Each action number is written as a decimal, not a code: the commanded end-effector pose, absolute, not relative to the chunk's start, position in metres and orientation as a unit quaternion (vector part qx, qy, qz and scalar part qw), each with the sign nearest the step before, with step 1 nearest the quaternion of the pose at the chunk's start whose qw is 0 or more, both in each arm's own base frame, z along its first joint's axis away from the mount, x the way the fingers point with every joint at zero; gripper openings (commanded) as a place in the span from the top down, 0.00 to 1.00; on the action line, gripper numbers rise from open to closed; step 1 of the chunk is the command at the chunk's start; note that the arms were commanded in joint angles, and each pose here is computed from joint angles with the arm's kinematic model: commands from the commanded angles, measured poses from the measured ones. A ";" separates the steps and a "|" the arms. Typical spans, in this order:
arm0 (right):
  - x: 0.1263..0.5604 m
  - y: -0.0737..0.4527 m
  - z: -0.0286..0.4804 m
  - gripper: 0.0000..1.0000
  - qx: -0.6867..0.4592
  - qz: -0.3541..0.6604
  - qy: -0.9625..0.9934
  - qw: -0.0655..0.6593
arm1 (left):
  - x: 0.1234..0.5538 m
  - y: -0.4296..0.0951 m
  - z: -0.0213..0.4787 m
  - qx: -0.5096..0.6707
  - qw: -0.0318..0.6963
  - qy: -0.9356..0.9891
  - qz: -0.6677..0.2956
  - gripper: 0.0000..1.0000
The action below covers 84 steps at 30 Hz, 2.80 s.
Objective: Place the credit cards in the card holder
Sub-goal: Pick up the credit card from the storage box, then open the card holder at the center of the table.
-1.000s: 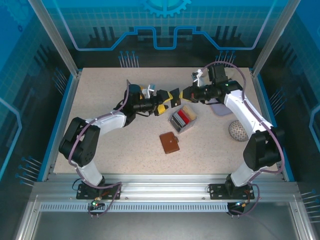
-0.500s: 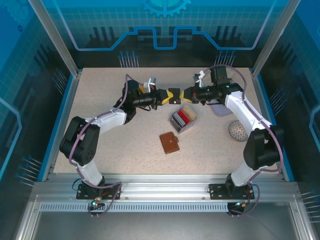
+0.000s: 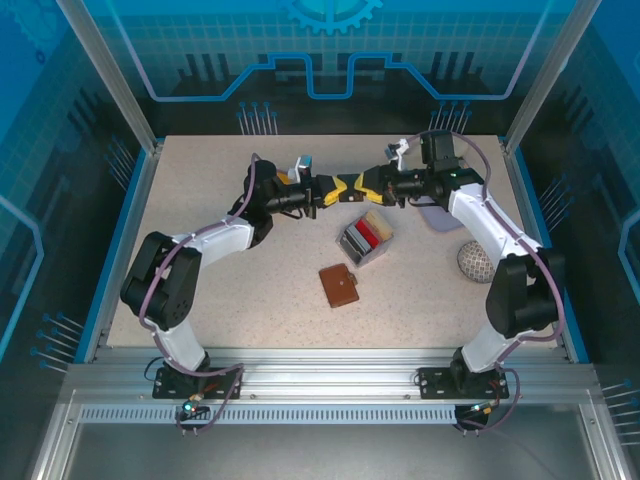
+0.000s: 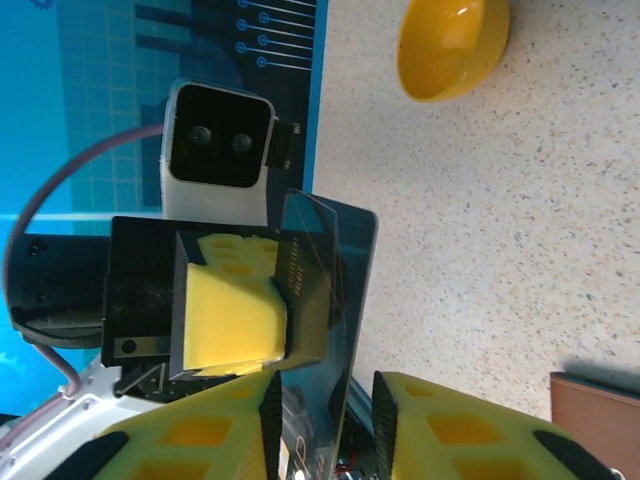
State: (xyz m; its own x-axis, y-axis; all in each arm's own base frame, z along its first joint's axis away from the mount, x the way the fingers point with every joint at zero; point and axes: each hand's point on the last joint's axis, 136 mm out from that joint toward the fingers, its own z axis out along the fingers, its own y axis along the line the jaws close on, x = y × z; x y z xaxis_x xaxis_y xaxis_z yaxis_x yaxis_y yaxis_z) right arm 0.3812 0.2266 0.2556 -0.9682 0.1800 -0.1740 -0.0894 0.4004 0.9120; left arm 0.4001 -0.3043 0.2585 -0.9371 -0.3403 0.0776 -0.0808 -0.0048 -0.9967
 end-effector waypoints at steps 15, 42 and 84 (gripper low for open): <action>0.356 0.201 0.214 0.95 0.006 0.437 0.888 0.141 | 0.371 -0.274 0.176 -0.195 0.078 0.829 -0.518 0.43; 0.253 0.210 0.065 0.97 -0.123 0.139 0.978 0.096 | 0.271 -0.266 0.063 -0.193 0.021 0.918 -0.346 0.33; 0.260 0.225 0.112 0.96 0.033 0.449 0.888 0.090 | 0.295 -0.327 0.070 -0.108 0.018 0.903 -0.416 0.20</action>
State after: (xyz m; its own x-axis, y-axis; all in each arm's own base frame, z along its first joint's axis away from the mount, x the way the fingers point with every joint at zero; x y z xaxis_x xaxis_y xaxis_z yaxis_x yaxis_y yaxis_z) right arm 0.2543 0.2159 0.0914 -0.9852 0.1192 -0.1232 -0.0058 0.6951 0.7189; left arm 0.2970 -0.3162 0.0536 -0.9683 -0.2371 0.0787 -0.2232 0.6796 -0.6988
